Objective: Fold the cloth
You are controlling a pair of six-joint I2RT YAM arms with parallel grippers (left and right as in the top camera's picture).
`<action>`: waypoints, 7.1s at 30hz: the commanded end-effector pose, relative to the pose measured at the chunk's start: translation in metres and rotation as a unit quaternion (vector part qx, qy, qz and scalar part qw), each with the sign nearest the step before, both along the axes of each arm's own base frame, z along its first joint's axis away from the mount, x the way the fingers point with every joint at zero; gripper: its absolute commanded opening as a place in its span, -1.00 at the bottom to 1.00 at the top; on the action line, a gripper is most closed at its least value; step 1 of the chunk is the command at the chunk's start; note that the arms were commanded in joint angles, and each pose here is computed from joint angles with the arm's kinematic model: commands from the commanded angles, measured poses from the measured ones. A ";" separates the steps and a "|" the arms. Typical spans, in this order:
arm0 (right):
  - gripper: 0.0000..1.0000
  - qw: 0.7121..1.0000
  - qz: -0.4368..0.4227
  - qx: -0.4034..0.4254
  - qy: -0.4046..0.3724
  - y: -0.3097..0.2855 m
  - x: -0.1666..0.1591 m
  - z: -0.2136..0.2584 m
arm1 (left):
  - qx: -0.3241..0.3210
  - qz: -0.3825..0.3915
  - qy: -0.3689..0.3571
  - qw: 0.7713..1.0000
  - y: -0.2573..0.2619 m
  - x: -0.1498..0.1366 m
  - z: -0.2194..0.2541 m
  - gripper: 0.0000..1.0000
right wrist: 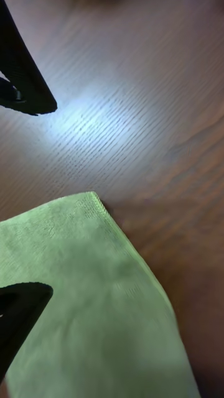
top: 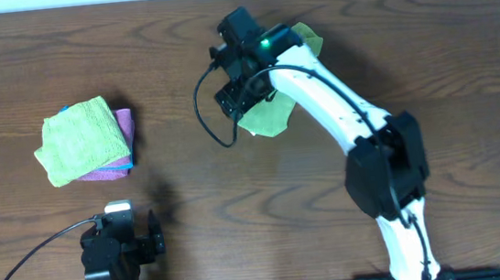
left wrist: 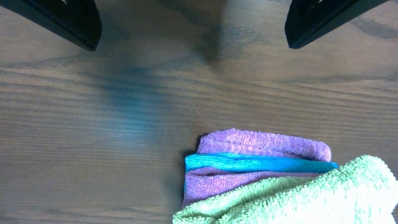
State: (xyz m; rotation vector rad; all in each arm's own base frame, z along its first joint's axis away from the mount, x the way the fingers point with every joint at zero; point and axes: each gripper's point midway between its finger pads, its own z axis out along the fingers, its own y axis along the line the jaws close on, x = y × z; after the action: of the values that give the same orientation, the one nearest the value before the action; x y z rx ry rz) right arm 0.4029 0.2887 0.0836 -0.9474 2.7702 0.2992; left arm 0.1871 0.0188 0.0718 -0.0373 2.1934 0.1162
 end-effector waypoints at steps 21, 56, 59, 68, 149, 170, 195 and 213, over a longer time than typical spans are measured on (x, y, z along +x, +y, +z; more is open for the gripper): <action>0.44 0.998 -0.023 -0.028 0.052 0.010 -0.007 -0.072 | 0.001 0.003 0.007 1.000 0.001 -0.002 -0.006 0.91; -0.97 0.989 0.138 0.052 -0.026 0.142 -0.073 0.002 | 0.001 0.003 0.007 1.000 0.001 -0.002 -0.006 0.91; -0.97 0.986 0.149 0.061 -0.044 0.156 -0.078 0.006 | 0.001 0.003 0.007 1.000 0.001 -0.002 -0.006 0.91; -0.98 0.989 0.037 -0.003 -0.140 0.092 -0.024 0.064 | 0.001 0.003 0.007 1.000 0.001 -0.002 -0.006 0.91; -0.97 0.974 -0.113 -0.068 -0.183 -0.094 -0.091 0.230 | -0.002 -0.001 0.007 1.000 -0.001 -0.001 -0.006 0.91; -0.97 0.957 -0.176 -0.064 -0.222 -0.125 0.116 0.110 | -0.002 -0.001 0.007 1.000 -0.001 -0.001 -0.006 0.91; 0.59 0.952 -0.242 -0.026 -0.187 -0.131 0.100 0.121 | -0.017 0.010 0.005 1.000 -0.001 -0.001 -0.006 0.91; 0.31 0.977 -0.213 -0.024 0.021 -0.062 0.045 0.003 | -0.017 0.010 0.005 1.000 -0.001 -0.001 -0.006 0.91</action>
State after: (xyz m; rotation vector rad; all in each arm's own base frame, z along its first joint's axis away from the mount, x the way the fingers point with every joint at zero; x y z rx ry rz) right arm 0.4560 0.2146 0.1019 -0.3557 2.8856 0.1451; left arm 0.1871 0.0188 0.0719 -0.0710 2.1915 0.0984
